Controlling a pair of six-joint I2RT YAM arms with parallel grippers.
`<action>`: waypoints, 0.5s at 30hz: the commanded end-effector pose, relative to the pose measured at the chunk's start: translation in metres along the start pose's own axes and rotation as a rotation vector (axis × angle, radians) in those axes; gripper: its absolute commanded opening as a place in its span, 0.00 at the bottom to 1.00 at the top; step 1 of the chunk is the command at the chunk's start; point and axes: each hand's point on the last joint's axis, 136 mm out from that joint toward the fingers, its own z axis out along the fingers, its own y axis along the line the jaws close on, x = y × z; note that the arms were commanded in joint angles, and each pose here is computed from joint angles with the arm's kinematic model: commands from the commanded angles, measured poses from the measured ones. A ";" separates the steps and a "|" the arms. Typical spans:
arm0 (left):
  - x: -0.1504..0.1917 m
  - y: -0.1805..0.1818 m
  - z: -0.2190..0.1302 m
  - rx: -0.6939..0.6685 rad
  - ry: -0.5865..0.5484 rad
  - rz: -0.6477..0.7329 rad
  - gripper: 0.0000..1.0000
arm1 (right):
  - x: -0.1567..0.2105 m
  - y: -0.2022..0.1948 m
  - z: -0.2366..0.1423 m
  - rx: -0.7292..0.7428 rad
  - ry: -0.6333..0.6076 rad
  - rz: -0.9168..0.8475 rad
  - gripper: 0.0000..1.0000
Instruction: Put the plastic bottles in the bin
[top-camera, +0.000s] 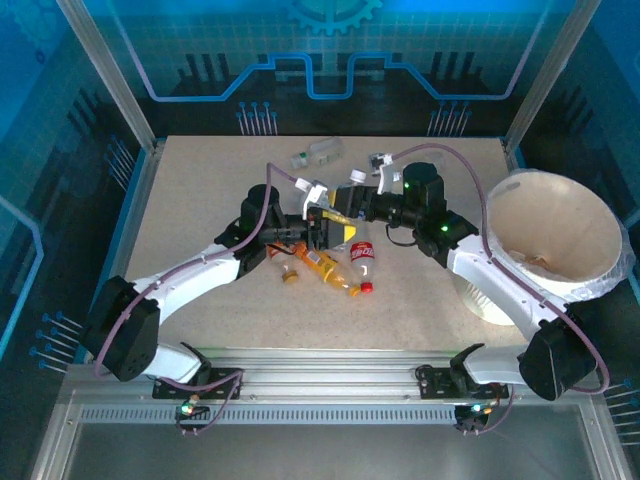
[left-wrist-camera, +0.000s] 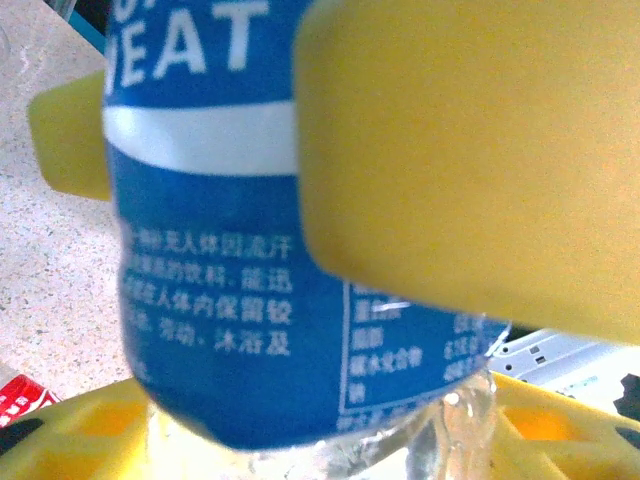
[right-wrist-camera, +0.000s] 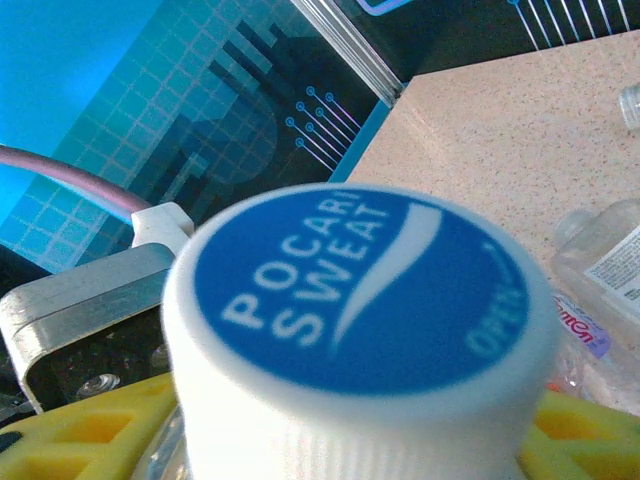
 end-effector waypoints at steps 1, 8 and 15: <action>-0.011 0.004 0.002 -0.043 -0.015 0.034 0.65 | -0.003 0.000 -0.006 0.042 -0.015 -0.018 0.44; -0.029 0.010 -0.005 -0.115 -0.090 0.013 0.99 | -0.012 -0.014 -0.019 0.148 -0.101 -0.016 0.37; -0.034 -0.006 -0.011 -0.083 -0.099 0.004 0.99 | -0.035 -0.008 -0.061 0.277 -0.189 -0.130 0.33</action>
